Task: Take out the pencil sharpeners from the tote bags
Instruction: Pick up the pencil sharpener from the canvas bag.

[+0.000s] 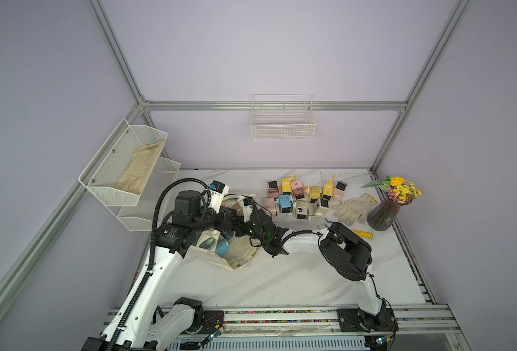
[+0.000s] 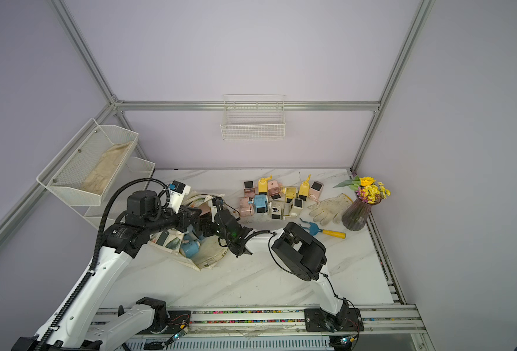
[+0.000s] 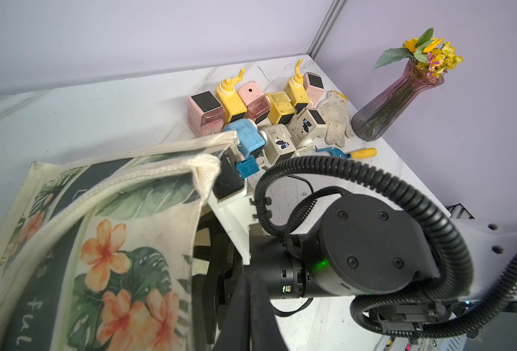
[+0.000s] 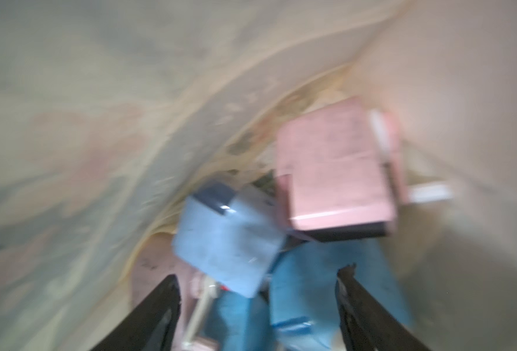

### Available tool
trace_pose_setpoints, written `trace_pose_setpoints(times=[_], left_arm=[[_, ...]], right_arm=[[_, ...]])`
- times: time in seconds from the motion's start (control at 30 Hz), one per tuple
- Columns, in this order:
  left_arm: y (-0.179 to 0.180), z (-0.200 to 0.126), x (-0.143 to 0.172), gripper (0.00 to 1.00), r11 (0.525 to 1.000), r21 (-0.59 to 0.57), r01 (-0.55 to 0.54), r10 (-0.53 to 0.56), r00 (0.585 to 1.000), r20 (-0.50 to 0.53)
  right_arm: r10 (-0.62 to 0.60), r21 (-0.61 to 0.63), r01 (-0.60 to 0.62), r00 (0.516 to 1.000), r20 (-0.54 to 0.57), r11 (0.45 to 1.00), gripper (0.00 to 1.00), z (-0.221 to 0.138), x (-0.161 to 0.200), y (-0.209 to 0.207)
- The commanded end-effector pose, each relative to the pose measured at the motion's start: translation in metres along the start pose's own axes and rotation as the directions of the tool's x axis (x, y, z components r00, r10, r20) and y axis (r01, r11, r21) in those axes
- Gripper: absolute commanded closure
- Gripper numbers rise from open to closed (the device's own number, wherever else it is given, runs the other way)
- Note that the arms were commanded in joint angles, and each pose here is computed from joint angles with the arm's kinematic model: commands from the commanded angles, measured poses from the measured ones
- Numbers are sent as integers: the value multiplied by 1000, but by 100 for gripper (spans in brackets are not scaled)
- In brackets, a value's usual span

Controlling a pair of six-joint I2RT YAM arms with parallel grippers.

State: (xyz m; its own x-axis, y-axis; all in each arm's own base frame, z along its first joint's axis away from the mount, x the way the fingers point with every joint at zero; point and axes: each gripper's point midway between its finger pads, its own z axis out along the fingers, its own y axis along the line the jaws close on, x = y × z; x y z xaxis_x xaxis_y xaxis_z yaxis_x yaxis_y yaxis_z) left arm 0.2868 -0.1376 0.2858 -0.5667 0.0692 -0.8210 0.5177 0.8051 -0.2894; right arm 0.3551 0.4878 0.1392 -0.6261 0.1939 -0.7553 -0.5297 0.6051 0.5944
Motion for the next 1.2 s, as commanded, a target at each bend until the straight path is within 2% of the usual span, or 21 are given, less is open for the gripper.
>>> trace_pose_setpoints(times=[0.0, 0.17, 0.7, 0.87, 1.17], left_arm=[[-1, 1, -2, 94, 1000, 11, -5, 5, 1000, 21], [-1, 0, -3, 94, 1000, 10, -7, 6, 1000, 24], [-1, 2, -2, 94, 1000, 12, -1, 1, 1000, 19], [0, 2, -2, 94, 1000, 12, -1, 1, 1000, 17], [0, 3, -1, 94, 1000, 14, 3, -3, 1000, 14]], right_arm=[[-91, 170, 89, 996, 3, 981, 12, -3, 0, -32], [-201, 151, 210, 977, -78, 966, 3, 10, 25, -30], [-370, 59, 397, 892, -258, 916, 3, 41, 83, -47], [-400, 78, 431, 881, -254, 899, 3, 49, 83, -52], [-377, 105, 418, 884, -277, 902, 24, 62, 89, -58]])
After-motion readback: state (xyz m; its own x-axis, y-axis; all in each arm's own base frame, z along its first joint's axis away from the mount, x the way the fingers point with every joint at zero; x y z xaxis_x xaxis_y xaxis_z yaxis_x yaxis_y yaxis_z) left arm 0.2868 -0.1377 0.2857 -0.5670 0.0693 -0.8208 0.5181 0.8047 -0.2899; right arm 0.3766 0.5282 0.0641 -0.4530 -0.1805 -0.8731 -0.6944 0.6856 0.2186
